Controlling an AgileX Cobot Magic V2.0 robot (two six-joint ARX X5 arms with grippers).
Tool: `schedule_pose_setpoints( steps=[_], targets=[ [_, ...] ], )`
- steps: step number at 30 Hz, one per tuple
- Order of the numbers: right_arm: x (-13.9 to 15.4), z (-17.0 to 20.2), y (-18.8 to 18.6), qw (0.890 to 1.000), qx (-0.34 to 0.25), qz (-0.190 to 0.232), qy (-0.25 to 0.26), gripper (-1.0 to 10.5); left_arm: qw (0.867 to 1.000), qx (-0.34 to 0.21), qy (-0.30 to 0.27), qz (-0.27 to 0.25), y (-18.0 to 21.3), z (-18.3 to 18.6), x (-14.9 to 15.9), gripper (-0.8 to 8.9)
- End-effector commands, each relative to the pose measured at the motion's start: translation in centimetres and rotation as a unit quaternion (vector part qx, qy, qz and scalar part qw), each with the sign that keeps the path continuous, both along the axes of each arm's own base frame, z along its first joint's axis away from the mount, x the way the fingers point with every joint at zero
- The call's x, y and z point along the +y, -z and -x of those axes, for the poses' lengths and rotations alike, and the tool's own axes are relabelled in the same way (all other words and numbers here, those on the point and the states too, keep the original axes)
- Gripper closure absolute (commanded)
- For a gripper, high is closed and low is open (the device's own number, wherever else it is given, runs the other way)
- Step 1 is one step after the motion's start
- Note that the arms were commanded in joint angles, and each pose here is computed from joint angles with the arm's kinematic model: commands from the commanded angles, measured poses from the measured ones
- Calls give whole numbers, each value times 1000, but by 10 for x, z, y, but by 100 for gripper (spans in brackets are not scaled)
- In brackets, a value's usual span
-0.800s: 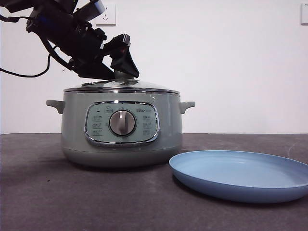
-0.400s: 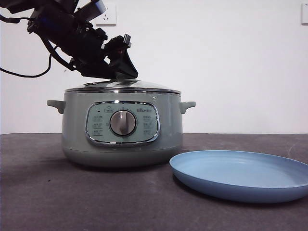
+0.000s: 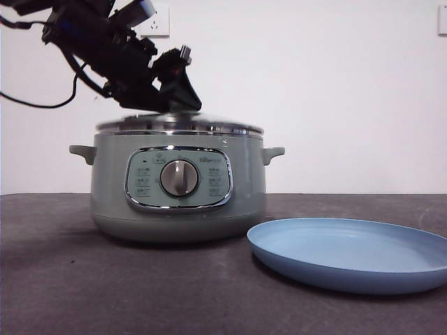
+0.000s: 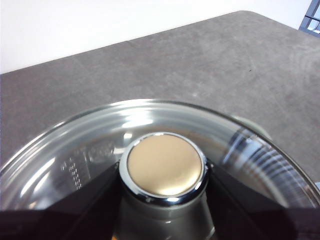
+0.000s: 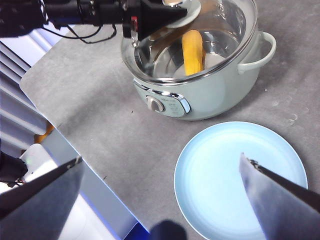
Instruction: Take the corn out from the steamer,put the corn on the plate,close the lid
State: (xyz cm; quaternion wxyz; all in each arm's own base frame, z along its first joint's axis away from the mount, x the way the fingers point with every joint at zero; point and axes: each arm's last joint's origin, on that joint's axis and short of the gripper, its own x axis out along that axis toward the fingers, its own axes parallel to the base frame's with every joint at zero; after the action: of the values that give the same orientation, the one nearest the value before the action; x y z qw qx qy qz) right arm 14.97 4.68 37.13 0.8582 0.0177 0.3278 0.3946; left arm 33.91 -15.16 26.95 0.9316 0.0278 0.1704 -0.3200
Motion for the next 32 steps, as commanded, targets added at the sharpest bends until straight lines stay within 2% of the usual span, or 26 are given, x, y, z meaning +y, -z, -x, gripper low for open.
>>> schedule_pose_setpoints(
  steps=[1,6,12,17,24,30,32],
  targets=[
    [0,0,-1,1000,-2,0,0,317,998,-51,9,27,-36,-3,-3,822],
    [0,0,-1,1000,-2,0,0,317,998,-52,9,27,-66,-3,-3,822],
    [0,-1,-2,1000,-9,-1,0,317,994,-97,14,46,-111,17,5,821],
    [1,-3,-4,1000,-28,-5,0,317,993,-110,12,51,-145,57,25,820],
    [2,-7,-9,998,-53,-15,4,318,991,-117,14,55,-184,132,56,820],
    [4,-17,-6,999,-41,-23,11,320,993,-106,14,51,-196,190,80,820],
    [6,-25,-4,999,-34,-27,15,320,991,-117,13,58,-200,209,88,819]
  ],
)
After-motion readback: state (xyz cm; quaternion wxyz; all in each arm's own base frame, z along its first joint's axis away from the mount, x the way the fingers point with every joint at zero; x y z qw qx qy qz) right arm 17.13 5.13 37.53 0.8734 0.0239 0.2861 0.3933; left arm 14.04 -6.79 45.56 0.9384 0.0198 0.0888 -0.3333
